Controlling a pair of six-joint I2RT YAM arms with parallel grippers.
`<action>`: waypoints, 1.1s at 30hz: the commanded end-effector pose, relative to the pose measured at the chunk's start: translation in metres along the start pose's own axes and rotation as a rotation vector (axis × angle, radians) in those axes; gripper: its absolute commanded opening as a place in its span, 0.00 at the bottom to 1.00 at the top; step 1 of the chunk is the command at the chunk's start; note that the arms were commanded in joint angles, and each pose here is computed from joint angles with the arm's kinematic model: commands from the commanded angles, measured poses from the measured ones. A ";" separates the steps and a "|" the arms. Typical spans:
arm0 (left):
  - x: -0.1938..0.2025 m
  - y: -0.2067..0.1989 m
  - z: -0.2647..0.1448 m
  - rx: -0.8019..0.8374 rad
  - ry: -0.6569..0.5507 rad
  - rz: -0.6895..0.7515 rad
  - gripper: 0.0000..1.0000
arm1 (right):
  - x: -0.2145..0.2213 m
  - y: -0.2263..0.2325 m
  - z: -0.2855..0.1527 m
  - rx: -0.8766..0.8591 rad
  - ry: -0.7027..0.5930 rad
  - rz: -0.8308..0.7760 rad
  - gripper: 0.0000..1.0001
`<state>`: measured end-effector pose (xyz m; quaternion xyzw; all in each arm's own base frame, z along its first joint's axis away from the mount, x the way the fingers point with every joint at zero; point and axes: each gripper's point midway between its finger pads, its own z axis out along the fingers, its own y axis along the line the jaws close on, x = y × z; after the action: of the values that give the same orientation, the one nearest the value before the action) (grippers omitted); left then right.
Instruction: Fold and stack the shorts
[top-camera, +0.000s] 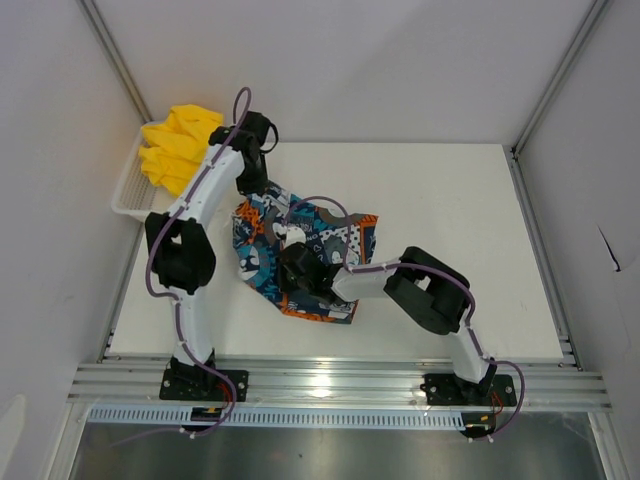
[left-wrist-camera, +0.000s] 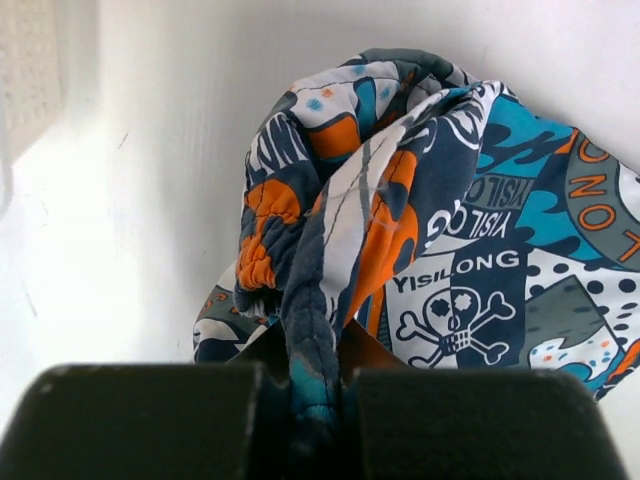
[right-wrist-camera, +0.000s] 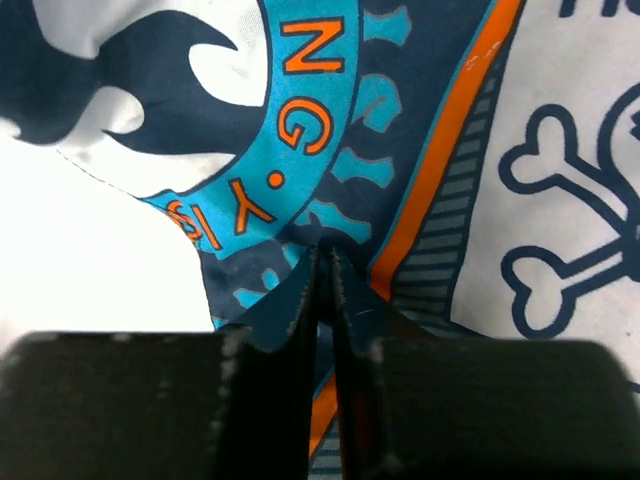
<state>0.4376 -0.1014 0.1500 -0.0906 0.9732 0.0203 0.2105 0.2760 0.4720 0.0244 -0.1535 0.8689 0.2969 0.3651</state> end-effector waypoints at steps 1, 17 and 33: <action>-0.006 -0.005 -0.045 -0.030 -0.090 0.011 0.00 | -0.002 0.001 -0.008 -0.015 0.032 0.024 0.12; 0.008 -0.022 -0.062 -0.102 -0.142 0.042 0.00 | -0.071 -0.079 -0.096 0.022 -0.075 0.148 0.39; 0.023 -0.054 -0.065 -0.124 -0.152 0.066 0.00 | -0.010 -0.130 -0.081 0.079 0.087 0.204 0.04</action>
<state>0.3992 -0.1596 0.1846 -0.0544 0.9610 0.0921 0.2548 0.3023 0.3137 0.0293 -0.0543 0.9069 0.2829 0.3076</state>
